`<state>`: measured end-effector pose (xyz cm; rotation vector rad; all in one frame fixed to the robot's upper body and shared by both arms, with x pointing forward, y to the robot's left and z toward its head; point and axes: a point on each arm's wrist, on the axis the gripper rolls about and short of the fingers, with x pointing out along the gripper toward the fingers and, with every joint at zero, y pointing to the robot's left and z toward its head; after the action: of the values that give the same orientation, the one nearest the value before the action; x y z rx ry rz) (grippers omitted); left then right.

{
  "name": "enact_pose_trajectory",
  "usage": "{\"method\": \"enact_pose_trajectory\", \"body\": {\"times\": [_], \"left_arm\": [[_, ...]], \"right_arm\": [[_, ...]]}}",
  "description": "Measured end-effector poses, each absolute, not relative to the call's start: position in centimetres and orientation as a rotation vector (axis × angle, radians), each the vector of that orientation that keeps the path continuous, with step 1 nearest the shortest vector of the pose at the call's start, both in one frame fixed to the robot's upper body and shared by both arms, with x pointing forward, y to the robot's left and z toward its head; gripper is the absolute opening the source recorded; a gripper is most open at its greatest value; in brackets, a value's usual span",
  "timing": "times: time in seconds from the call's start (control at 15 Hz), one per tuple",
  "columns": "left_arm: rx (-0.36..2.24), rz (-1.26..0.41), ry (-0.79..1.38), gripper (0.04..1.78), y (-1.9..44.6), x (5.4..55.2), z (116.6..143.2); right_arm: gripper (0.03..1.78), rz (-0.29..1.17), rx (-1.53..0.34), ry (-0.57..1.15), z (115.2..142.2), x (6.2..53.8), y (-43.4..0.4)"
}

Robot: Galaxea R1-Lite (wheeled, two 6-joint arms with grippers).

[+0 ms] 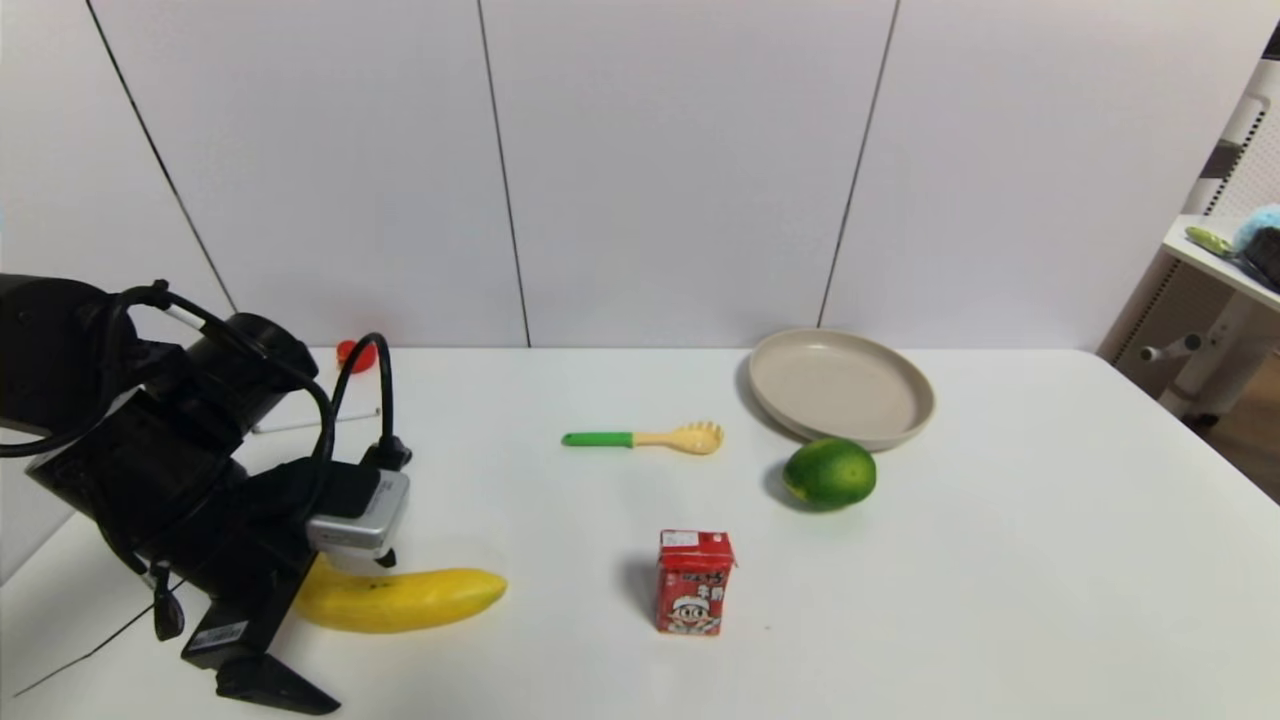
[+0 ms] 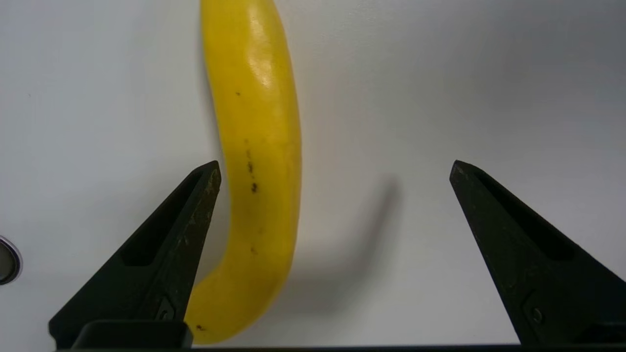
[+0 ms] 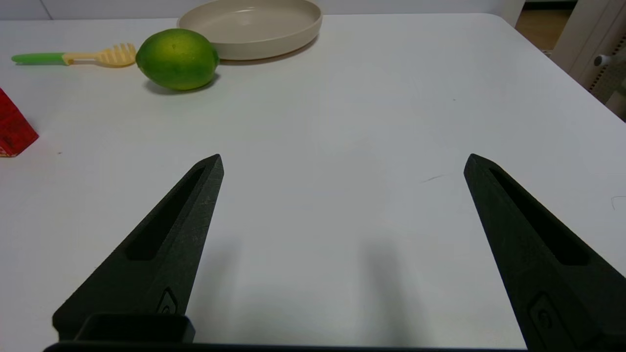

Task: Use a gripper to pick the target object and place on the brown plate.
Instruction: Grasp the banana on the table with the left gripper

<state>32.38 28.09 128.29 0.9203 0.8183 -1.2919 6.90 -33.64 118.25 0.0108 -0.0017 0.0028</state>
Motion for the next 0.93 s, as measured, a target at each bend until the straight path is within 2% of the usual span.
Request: {"method": "enact_pose_trajectory", "body": {"times": [0.87,0.93], "left_arm": [[0.904,-1.301,0.858,1.68,27.6,35.2,126.4],[0.903,-1.301,0.857,1.47,27.6,35.2,126.3]], "right_arm": [[1.7,0.002,0.011,-0.003,118.3,6.9,-33.6],[1.7,0.003,0.011,-0.002,118.3,6.9,-33.6]]}}
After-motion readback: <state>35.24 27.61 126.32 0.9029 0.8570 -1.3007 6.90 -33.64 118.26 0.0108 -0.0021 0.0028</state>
